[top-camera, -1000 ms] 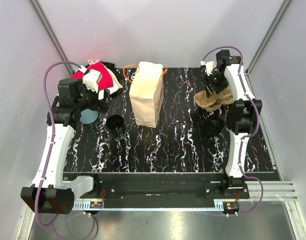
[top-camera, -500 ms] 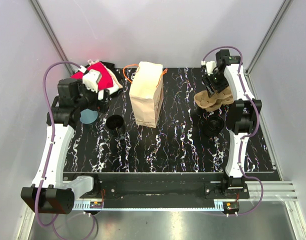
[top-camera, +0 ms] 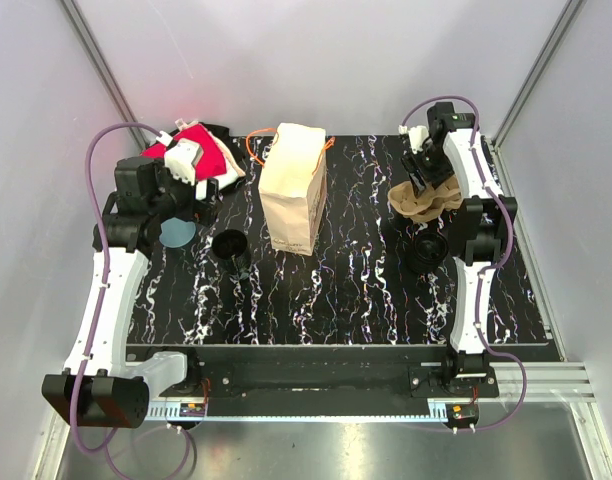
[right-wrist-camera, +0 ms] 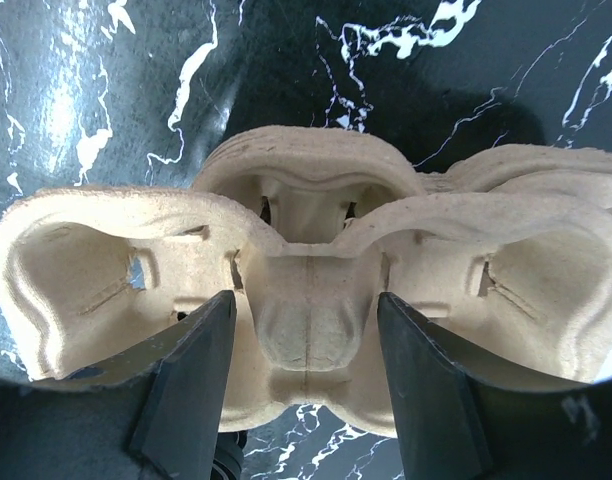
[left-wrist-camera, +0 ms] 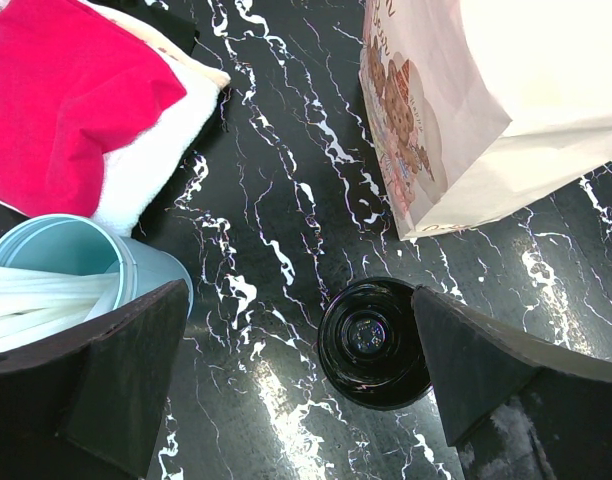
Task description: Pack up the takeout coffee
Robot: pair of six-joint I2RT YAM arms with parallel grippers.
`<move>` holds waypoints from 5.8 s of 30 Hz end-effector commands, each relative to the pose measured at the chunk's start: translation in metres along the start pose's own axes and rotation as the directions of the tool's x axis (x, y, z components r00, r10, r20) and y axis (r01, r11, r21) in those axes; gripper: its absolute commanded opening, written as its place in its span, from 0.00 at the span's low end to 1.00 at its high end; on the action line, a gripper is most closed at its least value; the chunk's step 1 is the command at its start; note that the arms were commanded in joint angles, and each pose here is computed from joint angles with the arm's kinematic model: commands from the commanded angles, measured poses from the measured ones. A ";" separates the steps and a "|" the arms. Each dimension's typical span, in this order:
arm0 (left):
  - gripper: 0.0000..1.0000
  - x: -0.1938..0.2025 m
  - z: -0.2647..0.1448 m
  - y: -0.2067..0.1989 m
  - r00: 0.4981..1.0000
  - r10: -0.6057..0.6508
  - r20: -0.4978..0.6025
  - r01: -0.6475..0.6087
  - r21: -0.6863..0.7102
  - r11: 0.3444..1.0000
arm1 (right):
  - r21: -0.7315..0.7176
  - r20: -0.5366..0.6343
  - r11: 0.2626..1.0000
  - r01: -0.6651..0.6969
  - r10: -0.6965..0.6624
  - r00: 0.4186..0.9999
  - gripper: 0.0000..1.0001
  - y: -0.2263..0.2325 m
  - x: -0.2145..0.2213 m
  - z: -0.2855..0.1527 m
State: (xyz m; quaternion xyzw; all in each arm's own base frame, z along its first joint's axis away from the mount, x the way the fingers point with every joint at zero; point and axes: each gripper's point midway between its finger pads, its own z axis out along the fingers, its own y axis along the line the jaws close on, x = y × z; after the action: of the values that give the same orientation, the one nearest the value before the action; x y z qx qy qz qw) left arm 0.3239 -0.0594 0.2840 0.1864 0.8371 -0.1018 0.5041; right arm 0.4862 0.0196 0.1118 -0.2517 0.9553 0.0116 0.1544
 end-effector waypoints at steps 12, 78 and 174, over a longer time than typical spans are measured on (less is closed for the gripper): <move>0.99 -0.008 0.005 0.001 0.999 0.002 0.043 -0.003 0.015 1.000 | 0.033 -0.004 0.999 0.030 -0.030 1.000 0.59 -0.001 -0.003 -0.011; 0.32 -0.130 0.105 -0.098 0.929 0.364 0.074 -0.370 0.125 0.920 | 0.555 0.676 0.832 -0.009 -0.445 0.587 0.47 0.128 -0.147 -0.355; 0.00 -0.192 0.046 -0.095 0.932 0.089 0.352 -0.008 -0.227 0.974 | 0.438 0.591 0.869 0.228 -0.470 0.656 0.43 0.225 -0.097 -0.217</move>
State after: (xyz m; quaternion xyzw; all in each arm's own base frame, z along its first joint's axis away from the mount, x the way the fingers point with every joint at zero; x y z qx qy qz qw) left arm 0.3776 -0.2596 0.3428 0.3150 0.7716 -0.0518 0.5503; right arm 0.4259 0.2402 0.3269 -0.3299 0.7670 -0.0874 0.5433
